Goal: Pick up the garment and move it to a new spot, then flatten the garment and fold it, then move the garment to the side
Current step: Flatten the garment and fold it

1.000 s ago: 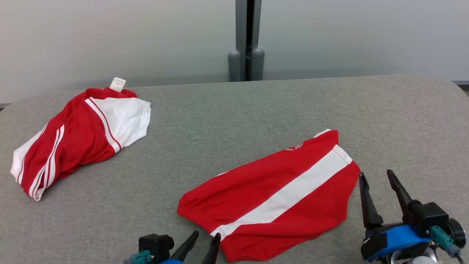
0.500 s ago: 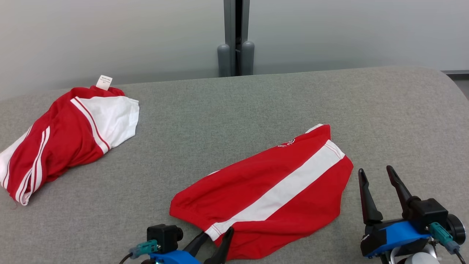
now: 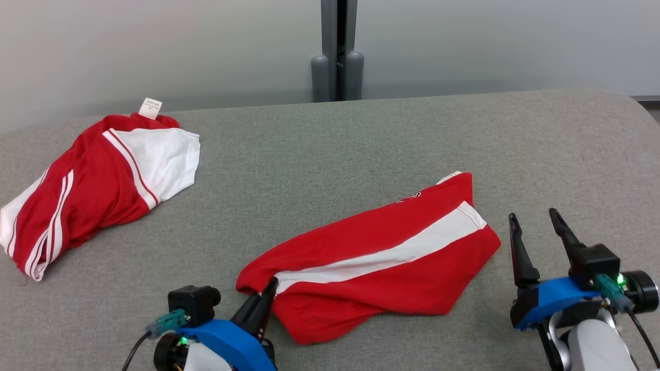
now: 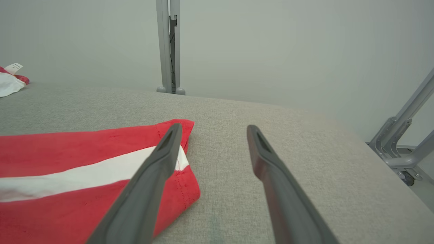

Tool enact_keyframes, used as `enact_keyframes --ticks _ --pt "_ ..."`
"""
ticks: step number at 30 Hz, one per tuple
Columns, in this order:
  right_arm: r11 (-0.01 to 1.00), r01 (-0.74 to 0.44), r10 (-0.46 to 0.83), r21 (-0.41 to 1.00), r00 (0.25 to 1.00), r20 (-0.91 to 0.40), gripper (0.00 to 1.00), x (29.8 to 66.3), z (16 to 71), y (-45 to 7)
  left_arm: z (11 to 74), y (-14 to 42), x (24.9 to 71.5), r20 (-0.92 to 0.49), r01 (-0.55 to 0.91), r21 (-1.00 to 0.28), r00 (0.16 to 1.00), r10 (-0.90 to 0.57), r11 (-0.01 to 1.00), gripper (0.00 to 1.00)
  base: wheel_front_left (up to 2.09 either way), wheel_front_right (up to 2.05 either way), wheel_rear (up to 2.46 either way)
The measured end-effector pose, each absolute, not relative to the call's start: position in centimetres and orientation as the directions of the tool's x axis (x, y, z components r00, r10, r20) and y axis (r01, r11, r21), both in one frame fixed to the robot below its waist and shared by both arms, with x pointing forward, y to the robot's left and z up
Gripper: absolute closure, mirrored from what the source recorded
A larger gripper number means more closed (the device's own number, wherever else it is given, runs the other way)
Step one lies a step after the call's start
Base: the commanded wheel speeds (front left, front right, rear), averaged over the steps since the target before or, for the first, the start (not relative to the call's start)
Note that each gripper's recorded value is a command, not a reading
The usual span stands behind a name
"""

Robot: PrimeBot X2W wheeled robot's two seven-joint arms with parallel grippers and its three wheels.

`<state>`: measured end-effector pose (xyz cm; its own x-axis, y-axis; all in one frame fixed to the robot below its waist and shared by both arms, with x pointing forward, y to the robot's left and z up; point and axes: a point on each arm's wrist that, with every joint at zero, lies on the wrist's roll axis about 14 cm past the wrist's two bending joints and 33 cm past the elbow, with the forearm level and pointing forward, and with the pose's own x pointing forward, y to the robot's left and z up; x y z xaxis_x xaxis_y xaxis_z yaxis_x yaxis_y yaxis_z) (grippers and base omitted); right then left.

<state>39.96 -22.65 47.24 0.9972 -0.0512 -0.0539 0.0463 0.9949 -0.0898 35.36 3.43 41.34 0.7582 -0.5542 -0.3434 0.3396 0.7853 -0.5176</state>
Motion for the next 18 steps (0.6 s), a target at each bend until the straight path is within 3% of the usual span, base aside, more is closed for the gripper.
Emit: enact_keyframes --ticks 7,12,18 --pt "0.988 -0.052 0.014 -0.144 0.967 -0.253 0.0 42.5 44.1 -20.8 40.9 6.1 36.5 -0.368 0.322 -0.447 0.784 -0.5 0.835 1.0 0.0 0.0 0.0" --pt "0.987 -0.112 0.056 -0.114 0.911 -0.409 0.0 42.6 41.2 -19.8 40.6 6.0 36.4 -0.369 0.309 -0.455 0.789 -0.492 0.835 1.0 0.0 0.0 0.0" --pt "0.984 -0.163 0.106 -0.067 0.854 -0.51 0.0 42.0 39.0 -18.5 40.2 5.7 36.1 -0.373 0.29 -0.479 0.787 -0.491 0.828 1.0 0.0 0.0 0.0"
